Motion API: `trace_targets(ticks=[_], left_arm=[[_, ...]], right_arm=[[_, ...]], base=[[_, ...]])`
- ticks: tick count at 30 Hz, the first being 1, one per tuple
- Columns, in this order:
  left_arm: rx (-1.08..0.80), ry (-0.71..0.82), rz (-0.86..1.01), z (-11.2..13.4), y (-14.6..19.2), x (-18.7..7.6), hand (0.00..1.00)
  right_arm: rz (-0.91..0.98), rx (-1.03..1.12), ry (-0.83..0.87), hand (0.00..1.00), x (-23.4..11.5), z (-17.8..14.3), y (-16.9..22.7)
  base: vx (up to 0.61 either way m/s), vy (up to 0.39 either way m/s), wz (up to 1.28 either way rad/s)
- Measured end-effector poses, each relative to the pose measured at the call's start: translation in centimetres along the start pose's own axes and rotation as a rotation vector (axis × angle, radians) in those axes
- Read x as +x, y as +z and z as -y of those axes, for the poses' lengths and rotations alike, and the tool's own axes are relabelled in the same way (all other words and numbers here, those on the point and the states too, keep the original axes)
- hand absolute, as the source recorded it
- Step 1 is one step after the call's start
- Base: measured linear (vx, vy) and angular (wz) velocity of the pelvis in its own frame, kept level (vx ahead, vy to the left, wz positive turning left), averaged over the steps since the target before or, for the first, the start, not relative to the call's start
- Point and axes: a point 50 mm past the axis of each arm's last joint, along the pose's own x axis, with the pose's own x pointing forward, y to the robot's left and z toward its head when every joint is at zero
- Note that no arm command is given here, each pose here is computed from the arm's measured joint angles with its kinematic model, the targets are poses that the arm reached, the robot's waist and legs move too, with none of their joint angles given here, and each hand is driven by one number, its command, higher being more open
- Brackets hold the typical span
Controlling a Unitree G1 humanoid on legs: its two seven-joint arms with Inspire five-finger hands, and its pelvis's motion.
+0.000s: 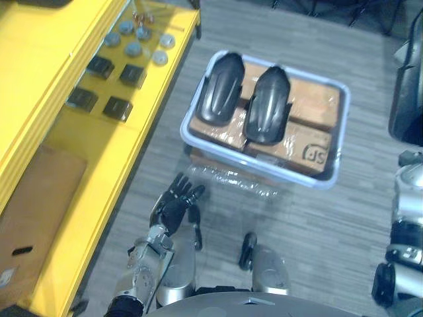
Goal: Walk over and take three plastic housings, then place them on the shelf
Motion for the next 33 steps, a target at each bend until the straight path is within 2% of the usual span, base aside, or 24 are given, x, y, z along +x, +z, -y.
trace_targets(ticks=[6, 10, 15, 21, 27, 33], left_arm=[[-0.008, -0.315, 0.085, 5.7, 3.8, 2.0, 1.00], [-0.099, -0.460, 0.018, 8.4, 3.7, 3.3, 1.00], [-0.126, -0.550, -0.058, 10.9, 2.7, 4.1, 1.00], [-0.128, -0.542, -0.087, 11.0, 2.5, 5.0, 1.00], [-0.121, -0.539, -0.158, 11.9, 0.9, 4.9, 1.00], [-0.047, -0.503, -0.095, 11.9, 1.4, 5.1, 1.00]], right_arm=[[0.276, -0.019, 0.073, 0.00, -2.6, -0.7, 2.2], [0.453, 0.071, 0.155, 0.00, -4.4, -1.8, 4.7], [0.551, 0.179, 0.257, 0.00, -6.2, -2.7, 6.2], [0.556, 0.293, 0.424, 0.00, -9.0, -4.3, 7.1], [0.515, 0.363, 0.637, 0.00, -12.8, -5.7, 7.1], [0.424, 0.371, 0.846, 0.00, -17.5, -6.4, 5.7]], base=[[0.10, 0.001, -0.16], [-0.01, 0.025, -0.24], [-0.03, 0.016, -0.18], [-0.05, 0.025, -0.08], [-0.07, 0.040, -0.03], [-0.05, 0.030, 0.01]])
